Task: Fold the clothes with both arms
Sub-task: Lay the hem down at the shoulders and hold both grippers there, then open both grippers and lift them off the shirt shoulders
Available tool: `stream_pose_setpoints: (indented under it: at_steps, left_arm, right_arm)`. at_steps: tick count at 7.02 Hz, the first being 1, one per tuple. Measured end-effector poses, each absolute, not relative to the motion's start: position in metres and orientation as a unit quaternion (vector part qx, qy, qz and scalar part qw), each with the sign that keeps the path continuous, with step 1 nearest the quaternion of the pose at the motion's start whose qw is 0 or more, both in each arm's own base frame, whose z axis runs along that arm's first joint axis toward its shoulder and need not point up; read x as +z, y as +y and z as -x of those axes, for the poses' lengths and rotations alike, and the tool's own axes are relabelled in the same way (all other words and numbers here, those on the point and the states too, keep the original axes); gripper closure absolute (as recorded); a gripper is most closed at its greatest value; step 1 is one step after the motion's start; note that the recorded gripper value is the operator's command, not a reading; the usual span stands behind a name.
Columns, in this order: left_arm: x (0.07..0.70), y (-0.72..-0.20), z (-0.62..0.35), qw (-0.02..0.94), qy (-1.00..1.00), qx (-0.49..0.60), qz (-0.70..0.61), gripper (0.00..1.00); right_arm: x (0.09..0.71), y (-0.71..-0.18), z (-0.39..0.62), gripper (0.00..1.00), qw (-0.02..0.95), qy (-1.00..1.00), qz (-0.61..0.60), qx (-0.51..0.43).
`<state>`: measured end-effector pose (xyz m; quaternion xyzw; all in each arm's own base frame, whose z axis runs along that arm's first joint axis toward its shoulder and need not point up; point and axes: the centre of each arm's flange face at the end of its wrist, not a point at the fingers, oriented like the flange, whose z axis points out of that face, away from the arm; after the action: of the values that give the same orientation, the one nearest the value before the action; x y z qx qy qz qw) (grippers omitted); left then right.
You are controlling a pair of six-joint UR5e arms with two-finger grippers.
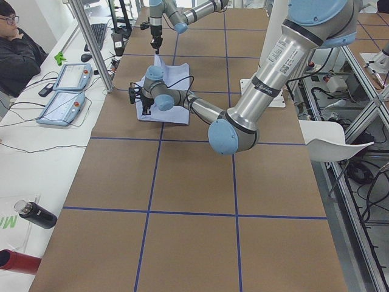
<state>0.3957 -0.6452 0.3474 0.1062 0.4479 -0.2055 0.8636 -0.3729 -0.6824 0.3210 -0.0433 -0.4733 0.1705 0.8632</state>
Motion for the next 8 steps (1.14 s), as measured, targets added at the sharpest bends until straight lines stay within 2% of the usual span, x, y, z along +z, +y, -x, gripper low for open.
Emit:
stream_pose_setpoints:
  at_steps: [7,8]
  left_arm:
    - [0.35,-0.653,-0.413,0.867,0.443,-0.204,-0.102,1.0]
    - [0.347,-0.653,-0.415,0.867,0.444,-0.202,-0.102,0.75]
  right_arm:
    - [0.342,-0.68,0.376,1.0,0.868,-0.461,0.049,0.177]
    - [0.341,-0.681,0.376,1.0,0.868,-0.461,0.047,0.177]
